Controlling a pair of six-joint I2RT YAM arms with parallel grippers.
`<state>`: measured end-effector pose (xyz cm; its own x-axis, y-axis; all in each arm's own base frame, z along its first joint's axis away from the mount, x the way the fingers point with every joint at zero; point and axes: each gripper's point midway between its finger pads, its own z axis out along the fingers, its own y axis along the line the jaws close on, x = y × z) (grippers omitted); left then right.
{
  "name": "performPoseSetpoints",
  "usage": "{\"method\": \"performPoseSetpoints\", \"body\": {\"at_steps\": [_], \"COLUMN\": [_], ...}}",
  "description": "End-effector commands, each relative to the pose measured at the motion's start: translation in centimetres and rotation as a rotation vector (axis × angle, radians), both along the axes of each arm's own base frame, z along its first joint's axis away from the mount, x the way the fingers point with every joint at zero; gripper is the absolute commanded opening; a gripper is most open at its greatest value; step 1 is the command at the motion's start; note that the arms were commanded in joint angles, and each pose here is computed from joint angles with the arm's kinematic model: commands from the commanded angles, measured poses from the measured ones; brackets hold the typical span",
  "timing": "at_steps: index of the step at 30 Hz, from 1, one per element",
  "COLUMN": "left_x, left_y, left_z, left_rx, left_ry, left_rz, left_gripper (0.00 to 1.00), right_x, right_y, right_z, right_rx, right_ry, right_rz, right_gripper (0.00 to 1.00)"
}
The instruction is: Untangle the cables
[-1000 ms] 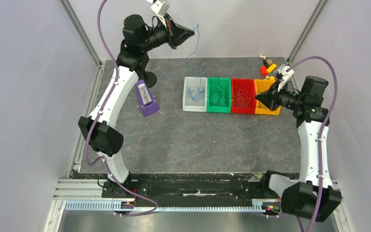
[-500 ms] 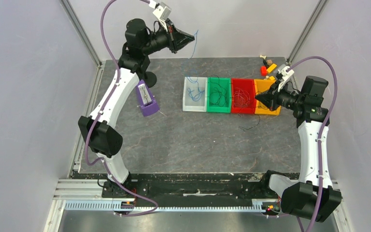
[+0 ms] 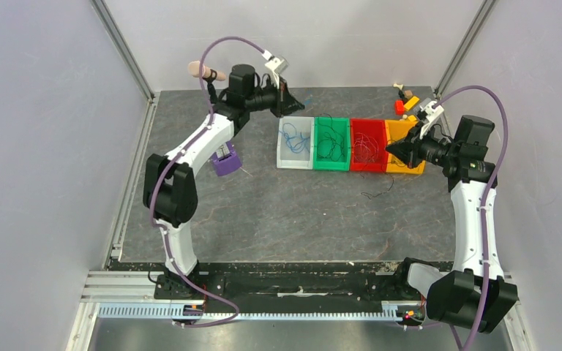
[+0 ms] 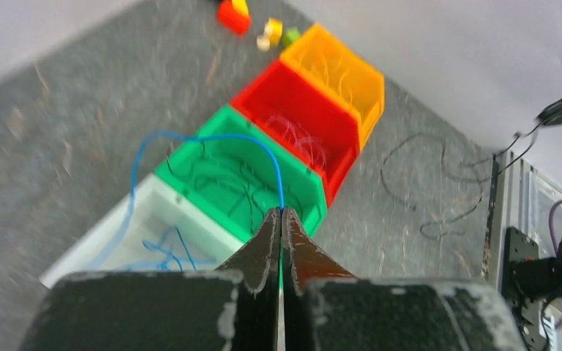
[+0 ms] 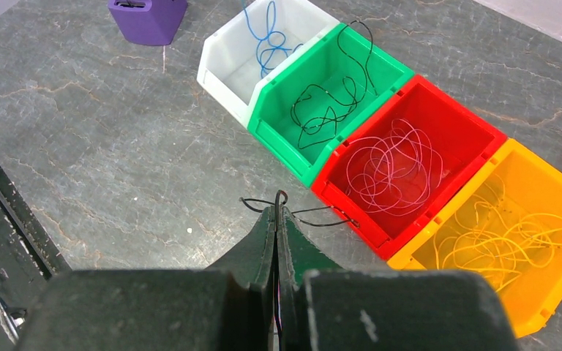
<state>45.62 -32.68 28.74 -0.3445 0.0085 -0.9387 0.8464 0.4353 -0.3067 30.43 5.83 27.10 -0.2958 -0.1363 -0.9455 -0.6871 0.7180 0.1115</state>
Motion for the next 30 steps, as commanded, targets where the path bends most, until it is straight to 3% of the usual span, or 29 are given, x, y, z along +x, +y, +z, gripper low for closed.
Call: {"method": "performPoseSetpoints", "body": {"at_steps": [1, 7, 15, 19, 21, 24, 30], "left_x": [-0.4, -1.3, -1.2, -2.2, -2.9, -3.3, -5.5], "left_y": [0.0, 1.0, 3.6, 3.6, 2.9, 2.1, 2.8], "left_z": [-5.8, -13.2, -17.0, -18.2, -18.1, -14.7, -4.3], "left_rx": [0.077, 0.170, 0.305, 0.406, 0.460, 0.435, 0.289], "left_ry": [0.043, 0.212, 0.309, 0.315, 0.292, 0.231, 0.013], "left_rz": [-0.021, 0.017, 0.163, 0.134, 0.095, 0.065, 0.023], "left_gripper": [0.02, 0.02, 0.02, 0.03, 0.25, 0.47, 0.72], "right_x": [0.3, 0.4, 0.4, 0.5, 0.7, 0.8, 0.7], "right_y": [0.0, 0.0, -0.1, 0.1, 0.1, 0.2, 2.6], "right_z": [0.0, -0.1, 0.2, 0.0, 0.2, 0.9, 2.5], "right_rx": [-0.009, -0.005, -0.016, 0.003, 0.012, 0.017, 0.056], "right_ry": [-0.014, -0.008, -0.014, -0.005, -0.006, -0.018, -0.050], "right_rz": [0.005, 0.007, 0.006, 0.010, 0.005, 0.005, 0.055], "right_gripper": [0.00, 0.00, 0.00, 0.00, 0.00, 0.00, 0.00]}}
